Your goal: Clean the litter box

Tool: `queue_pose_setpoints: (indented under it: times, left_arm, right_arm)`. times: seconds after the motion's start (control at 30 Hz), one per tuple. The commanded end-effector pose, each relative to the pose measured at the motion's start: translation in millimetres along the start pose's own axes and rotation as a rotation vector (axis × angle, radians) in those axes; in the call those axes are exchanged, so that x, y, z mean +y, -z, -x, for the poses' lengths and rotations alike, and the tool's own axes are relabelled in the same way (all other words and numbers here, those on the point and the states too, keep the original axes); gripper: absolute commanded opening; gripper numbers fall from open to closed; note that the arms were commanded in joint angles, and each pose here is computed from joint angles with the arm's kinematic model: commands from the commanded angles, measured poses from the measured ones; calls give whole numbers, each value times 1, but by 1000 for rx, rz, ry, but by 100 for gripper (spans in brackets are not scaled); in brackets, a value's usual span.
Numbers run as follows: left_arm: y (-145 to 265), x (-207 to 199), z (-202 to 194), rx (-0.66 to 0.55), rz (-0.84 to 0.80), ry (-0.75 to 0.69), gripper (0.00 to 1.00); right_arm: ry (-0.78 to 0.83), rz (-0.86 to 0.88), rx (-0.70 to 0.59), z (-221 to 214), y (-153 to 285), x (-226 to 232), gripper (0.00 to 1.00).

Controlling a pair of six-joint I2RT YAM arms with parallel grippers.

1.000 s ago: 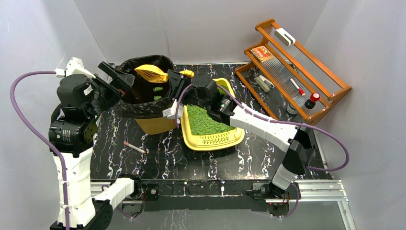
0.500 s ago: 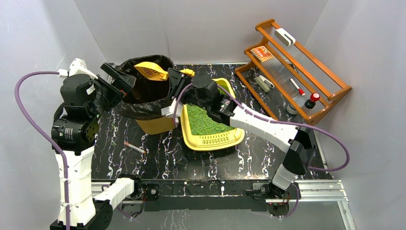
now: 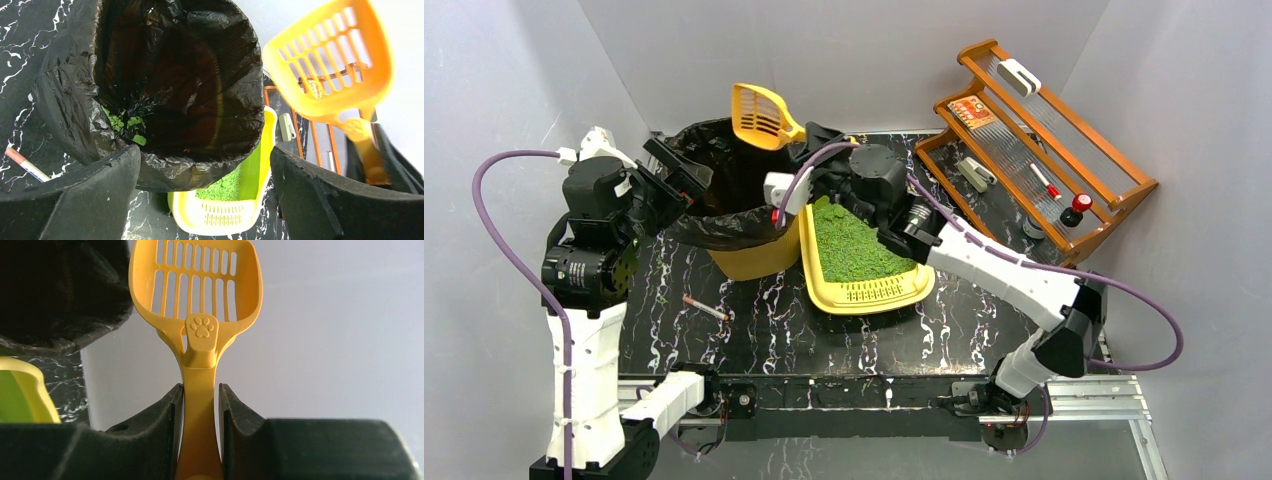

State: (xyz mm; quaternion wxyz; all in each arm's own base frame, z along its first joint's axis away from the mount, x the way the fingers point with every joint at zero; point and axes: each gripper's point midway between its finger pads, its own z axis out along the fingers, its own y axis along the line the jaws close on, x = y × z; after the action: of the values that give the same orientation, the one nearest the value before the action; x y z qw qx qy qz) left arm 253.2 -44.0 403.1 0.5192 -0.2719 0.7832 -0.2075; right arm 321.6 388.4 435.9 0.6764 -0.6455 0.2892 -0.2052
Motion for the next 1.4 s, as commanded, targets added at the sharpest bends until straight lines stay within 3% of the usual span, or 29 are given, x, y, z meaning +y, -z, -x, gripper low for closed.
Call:
queue_pose_setpoints:
  times: [0.0,0.17,0.5,0.9,1.2,1.27,1.37]
  left_arm:
    - [3,-2,4,-24,-15,-28,98]
    - [1,-1,3,-19,-18,-33,98]
    - [-2,3,1,-21,-7,-50,98]
    - [-4,3,-1,-15,-6,-56,98]
    - [-1,0,1,-19,-12,-58,98]
    - [-1,1,1,-20,-10,-60,98]
    - [-1,0,1,-20,-11,-62,98]
  right_arm:
    - [-333,-177,82,-16,44,-58,0]
    - [-616,-204,131,-28,71,-44,0]
    - [-1103,-35,406,-43,112,39,0]
    - [-1224,260,747,-47,152,139,0]
    - [-1224,458,876,-47,149,191,15]
    - [-1231,469,890,-50,148,196,15]
    - [-1247,468,919,-60,144,203,5]
